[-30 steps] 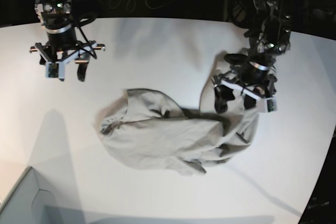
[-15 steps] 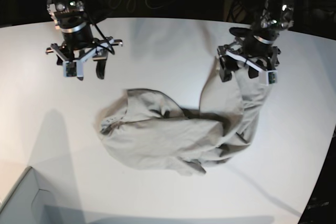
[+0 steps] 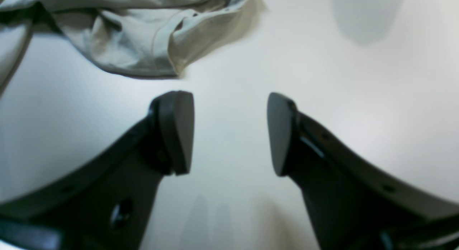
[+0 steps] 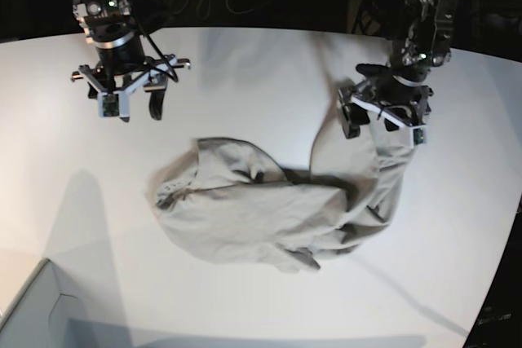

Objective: Layout the t-shirt on the table in an organized manner, then fold the t-shirt properly
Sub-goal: 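Release the shirt and raise the left gripper back over the shirt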

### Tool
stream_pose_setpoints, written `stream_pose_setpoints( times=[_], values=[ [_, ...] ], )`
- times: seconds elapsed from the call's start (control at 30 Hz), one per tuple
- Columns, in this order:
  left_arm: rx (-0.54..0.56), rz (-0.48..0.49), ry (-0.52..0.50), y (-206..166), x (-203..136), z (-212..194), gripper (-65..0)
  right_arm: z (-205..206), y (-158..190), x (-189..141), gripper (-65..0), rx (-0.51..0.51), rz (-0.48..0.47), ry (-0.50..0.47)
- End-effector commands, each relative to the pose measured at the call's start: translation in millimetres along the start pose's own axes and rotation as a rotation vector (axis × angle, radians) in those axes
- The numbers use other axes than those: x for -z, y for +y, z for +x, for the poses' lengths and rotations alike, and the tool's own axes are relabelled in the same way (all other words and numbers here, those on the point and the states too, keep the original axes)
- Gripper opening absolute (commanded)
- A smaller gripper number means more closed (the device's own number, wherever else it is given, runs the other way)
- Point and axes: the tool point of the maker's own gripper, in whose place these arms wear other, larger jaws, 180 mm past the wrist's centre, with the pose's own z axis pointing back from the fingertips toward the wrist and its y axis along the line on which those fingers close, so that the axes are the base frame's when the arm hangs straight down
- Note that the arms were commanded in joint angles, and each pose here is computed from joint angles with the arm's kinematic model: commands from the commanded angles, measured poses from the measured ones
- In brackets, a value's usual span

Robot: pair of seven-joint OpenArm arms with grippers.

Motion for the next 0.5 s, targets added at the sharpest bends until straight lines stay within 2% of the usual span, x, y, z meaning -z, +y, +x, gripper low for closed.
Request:
stream_pose_setpoints(
  times=[0.0,0.17,0.2,0.3,0.47],
  values=[
    [0.010,-0.026,-0.037,-10,3,12,-14.6,10,0,-2,-32.0,-0.006,0.008,-0.040],
    [0.038,-0.064,-0.008,-25,13,3,-15.1,10,-1,-2,-32.0,-0.008,0.005,-0.040],
    [0.039,-0.066,-0.007,-26,13,3,-16.8,10,-2,-2,-32.0,-0.007,0.003,-0.040],
    [0.029,-0.070,-0.017,-27,12,7,-29.4,10,-2,-2,-32.0,-0.012,0.003,-0.040],
    [0.027,-0.066,-0.021,-25,11,8,-57.2,11,-2,-2,-32.0,-0.012,0.003,-0.043]
  ],
)
